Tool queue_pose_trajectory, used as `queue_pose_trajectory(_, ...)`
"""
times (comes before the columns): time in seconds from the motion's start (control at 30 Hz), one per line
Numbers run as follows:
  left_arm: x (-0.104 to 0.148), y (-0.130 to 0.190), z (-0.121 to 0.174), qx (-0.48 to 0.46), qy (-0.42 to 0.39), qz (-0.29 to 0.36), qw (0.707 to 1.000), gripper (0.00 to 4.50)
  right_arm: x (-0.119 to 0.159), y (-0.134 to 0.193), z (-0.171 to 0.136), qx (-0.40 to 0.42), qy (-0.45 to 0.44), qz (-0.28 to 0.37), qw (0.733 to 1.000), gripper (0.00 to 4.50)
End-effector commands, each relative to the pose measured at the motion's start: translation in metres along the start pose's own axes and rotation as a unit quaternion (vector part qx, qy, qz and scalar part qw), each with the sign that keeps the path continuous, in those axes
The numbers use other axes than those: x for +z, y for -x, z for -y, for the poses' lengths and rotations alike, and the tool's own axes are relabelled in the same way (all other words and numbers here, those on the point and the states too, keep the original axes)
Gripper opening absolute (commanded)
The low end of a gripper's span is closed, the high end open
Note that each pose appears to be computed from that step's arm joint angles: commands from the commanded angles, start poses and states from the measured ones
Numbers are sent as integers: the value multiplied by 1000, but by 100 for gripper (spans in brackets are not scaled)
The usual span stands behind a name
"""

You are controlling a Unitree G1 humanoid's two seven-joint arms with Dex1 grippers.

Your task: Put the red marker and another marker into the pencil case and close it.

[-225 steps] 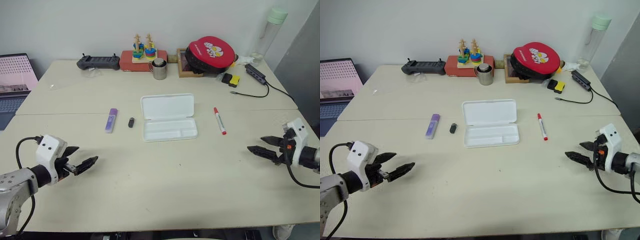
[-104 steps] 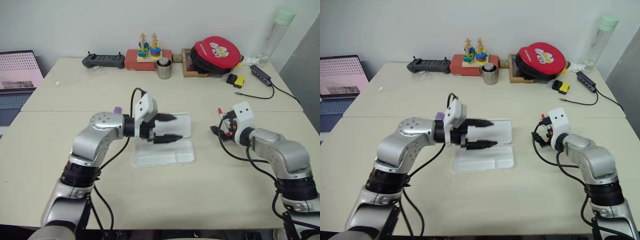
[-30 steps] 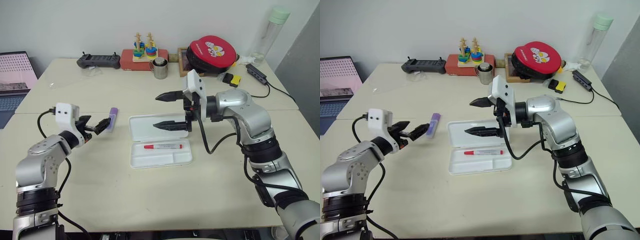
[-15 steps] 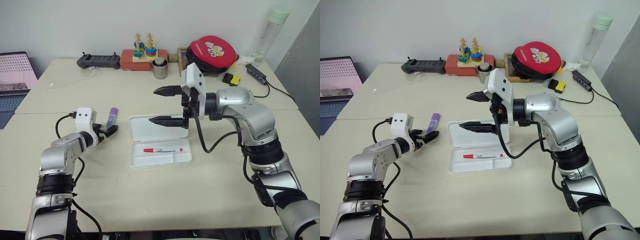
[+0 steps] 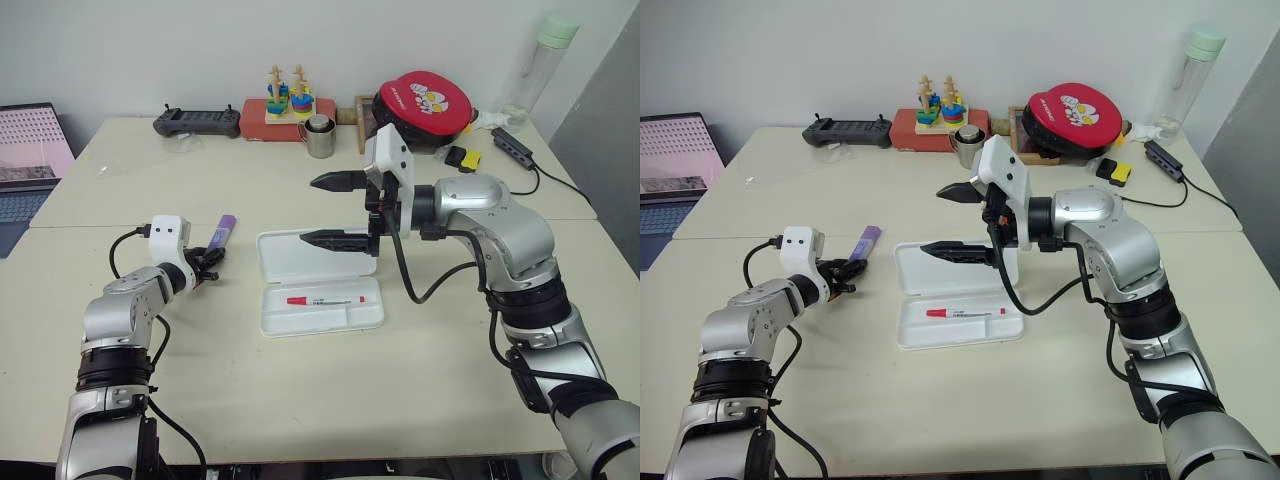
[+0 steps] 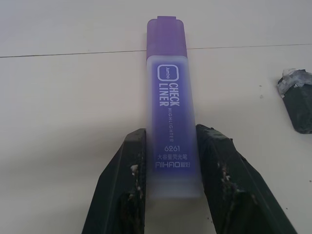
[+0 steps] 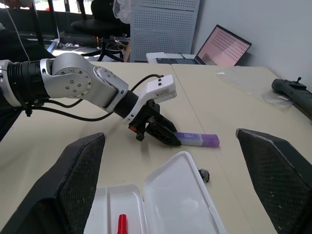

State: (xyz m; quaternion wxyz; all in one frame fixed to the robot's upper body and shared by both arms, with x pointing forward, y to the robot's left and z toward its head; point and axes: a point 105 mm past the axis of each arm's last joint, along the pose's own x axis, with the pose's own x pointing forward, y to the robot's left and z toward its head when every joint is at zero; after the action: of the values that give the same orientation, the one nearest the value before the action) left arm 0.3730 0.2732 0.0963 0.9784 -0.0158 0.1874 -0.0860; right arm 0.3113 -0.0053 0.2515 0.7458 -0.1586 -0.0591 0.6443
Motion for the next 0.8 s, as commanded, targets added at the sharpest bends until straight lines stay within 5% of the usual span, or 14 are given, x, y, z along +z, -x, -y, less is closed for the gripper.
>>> queue_pose_trajectory(0.03,58,12,21,-64,-39,123,990,121,21,12,5,-8,22,28,999,450)
queue_pose_trajectory(0.1,102,37,49,-155,-78,204,963,121,23,22,5,-9,14,32,999,450)
queue_pose_trajectory(0.2,127,74,93,-306,-108,236,916,121,21,35,0,-1,6,20,1000,450)
queue_pose_trajectory(0.3,98,97,131,-431,-196,137,870,121,15,47,-6,2,8,-6,1000,450)
queue_pose_trajectory(0.5,22,102,135,-498,-324,-53,803,121,0,60,-18,-1,4,-52,999,450)
queue_pose_trajectory(0.8,-17,93,125,-498,-366,-120,777,121,-16,55,-46,22,-4,-92,995,450)
